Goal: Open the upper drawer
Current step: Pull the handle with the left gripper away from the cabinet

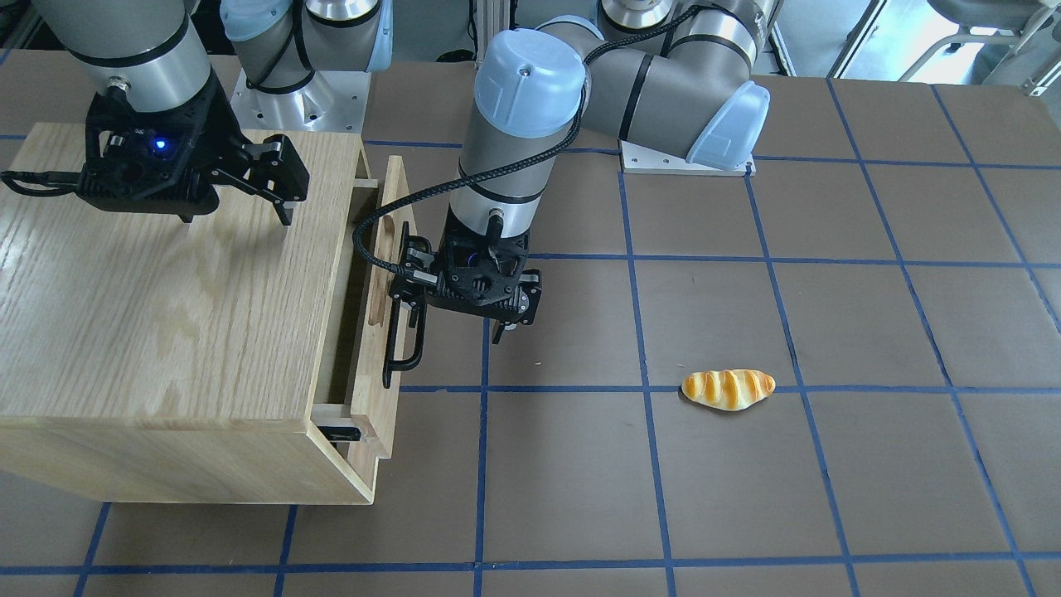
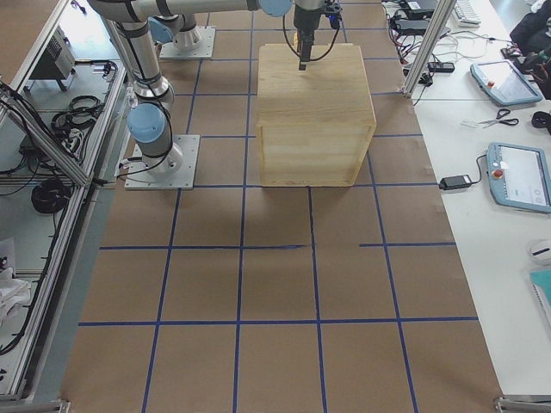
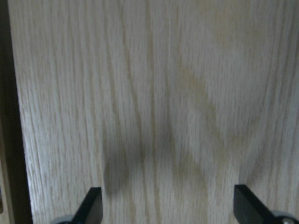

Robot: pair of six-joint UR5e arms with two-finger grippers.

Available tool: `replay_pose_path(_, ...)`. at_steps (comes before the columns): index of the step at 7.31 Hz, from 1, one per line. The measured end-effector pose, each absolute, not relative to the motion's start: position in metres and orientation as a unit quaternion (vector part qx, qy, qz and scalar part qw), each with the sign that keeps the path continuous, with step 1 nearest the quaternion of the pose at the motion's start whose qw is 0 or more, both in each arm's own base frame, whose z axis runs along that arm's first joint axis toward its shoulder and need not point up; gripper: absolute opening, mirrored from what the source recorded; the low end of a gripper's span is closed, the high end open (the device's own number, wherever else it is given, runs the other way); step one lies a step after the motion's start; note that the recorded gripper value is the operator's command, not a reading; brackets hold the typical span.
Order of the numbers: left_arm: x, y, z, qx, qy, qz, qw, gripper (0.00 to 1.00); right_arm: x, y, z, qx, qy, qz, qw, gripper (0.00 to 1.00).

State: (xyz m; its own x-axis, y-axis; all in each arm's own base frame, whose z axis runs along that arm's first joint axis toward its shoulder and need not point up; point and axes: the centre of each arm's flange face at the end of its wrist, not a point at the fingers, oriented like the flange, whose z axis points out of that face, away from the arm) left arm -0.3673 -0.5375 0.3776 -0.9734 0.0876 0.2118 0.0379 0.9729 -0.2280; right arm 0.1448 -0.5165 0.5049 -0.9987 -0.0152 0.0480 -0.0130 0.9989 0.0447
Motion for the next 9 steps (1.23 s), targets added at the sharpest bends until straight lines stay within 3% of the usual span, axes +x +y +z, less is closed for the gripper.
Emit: replay_pose_path(9,-0.336,-0.548,0.385,-0.049,-0.989,0.113,0.082,1.00,0.145,-0.516,0.505,0.007,-0.999,-0.022,0.024,1.00)
